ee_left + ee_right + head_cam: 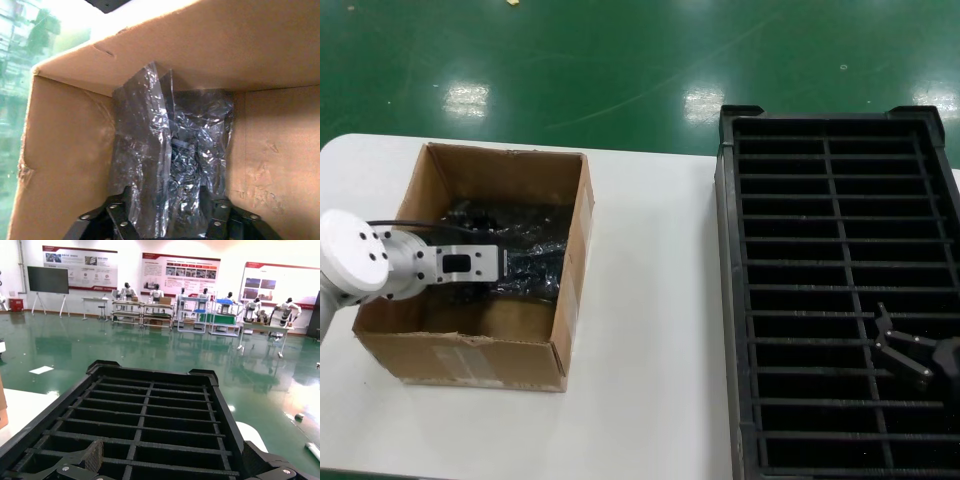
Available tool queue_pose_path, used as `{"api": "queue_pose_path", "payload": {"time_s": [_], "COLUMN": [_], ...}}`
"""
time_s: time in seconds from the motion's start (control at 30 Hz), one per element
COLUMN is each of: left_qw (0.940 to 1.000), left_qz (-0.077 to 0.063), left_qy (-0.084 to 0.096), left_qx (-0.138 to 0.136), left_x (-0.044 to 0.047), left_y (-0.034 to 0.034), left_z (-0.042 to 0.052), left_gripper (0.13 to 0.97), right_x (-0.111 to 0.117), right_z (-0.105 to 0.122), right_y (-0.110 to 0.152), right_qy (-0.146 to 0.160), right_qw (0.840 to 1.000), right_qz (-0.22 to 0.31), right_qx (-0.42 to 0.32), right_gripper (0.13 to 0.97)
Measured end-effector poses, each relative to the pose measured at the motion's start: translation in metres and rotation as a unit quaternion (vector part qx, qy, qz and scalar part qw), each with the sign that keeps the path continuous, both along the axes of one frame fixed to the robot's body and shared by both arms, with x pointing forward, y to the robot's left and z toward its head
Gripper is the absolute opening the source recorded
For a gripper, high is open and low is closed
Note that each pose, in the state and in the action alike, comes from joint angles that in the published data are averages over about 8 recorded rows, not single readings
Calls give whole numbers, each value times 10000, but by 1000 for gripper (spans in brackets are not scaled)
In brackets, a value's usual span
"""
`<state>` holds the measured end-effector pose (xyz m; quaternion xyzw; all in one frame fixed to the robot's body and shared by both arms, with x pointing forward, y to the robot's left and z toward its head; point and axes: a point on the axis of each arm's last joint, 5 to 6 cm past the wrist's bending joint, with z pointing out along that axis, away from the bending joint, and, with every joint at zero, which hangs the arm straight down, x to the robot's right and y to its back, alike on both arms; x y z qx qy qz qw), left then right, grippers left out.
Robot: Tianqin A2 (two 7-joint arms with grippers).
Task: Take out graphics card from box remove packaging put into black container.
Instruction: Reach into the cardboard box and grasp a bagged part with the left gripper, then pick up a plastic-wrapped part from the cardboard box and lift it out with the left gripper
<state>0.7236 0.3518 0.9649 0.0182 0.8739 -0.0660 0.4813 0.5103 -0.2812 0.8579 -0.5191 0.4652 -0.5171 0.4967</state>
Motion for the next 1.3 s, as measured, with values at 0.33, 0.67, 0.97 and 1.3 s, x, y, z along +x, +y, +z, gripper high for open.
{"api": "queue_pose_path", "payload": {"time_s": [0.33,0.67,0.97,1.3], "left_qw": [10000,9995,9973,9898], "left_qz": [38,37,20,-50], "left_qy": [-79,-308,-738,-1425], "left_qx": [-24,-11,29,-53], "left_x": [75,98,9,-324], "left_y": [29,50,110,172], "left_z": [-67,-42,110,427], "left_gripper": [380,262,169,140], "right_x": [0,0,0,0], "right_z": [0,0,0,0], "right_y": [0,0,0,0], "right_qy": [0,0,0,0], "right_qw": [10000,10000,10000,10000], "right_qz": [0,0,0,0], "right_qx": [0,0,0,0], "right_gripper": [966,966,966,966]}}
